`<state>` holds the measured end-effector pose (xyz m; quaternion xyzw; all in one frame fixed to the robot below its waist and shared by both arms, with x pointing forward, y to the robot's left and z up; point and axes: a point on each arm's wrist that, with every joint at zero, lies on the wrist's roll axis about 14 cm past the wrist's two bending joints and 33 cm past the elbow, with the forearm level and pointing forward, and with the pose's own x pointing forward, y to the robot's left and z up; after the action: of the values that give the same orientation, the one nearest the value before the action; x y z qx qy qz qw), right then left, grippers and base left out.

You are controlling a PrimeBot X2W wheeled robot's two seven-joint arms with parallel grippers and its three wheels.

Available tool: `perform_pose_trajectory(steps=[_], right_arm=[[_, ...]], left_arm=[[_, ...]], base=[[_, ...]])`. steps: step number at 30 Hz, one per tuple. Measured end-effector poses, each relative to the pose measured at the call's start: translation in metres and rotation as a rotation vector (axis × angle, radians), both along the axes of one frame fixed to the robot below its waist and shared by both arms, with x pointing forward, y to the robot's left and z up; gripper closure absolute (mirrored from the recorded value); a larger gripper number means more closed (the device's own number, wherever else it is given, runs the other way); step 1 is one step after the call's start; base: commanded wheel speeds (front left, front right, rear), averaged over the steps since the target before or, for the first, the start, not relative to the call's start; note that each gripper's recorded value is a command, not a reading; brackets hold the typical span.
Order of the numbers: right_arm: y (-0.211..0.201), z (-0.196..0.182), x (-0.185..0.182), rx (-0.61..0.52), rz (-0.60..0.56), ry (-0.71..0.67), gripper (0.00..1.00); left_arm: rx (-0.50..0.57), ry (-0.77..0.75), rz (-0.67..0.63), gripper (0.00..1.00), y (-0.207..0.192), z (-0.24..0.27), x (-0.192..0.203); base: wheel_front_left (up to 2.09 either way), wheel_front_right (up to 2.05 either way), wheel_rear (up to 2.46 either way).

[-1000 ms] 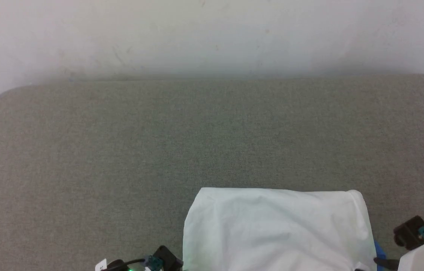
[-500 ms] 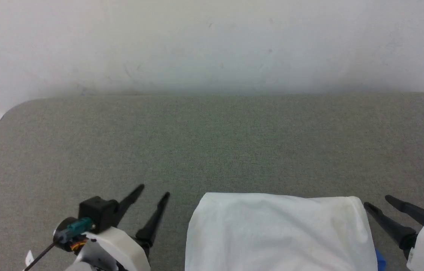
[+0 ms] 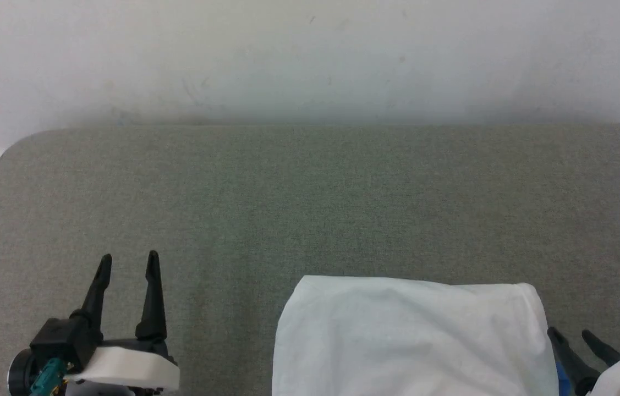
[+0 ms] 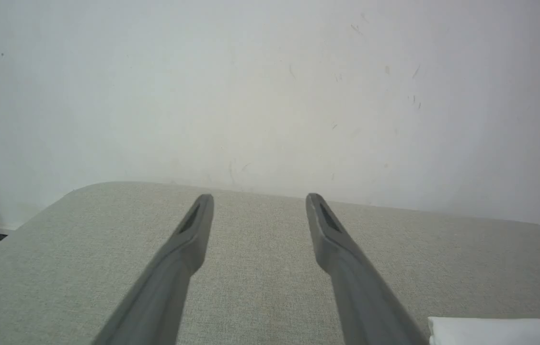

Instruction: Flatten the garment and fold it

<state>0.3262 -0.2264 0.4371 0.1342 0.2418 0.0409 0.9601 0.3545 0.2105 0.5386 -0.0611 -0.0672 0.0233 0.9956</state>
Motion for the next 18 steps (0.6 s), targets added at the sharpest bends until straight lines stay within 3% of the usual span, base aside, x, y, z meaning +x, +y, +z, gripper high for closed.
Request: perform_pose_trajectory(steps=[4,11,18], right_arm=[[0.001,-0.024,-0.009,-0.012,-0.034,0.089,0.00],[0.011,-0.064,-0.025,-0.001,-0.034,0.252,0.00],[0.026,-0.079,-0.023,0.019,0.015,0.311,0.00]], left_arm=[[0.075,-0.021,0.021,0.00,0.003,0.002,-0.005],[0.069,-0.016,0.010,0.00,0.000,-0.004,-0.003],[0.063,0.010,0.006,0.00,-0.002,-0.015,0.000]], base=[[0.00,0.00,0.00],[0.00,0.00,0.00],[0.00,0.00,0.00]])
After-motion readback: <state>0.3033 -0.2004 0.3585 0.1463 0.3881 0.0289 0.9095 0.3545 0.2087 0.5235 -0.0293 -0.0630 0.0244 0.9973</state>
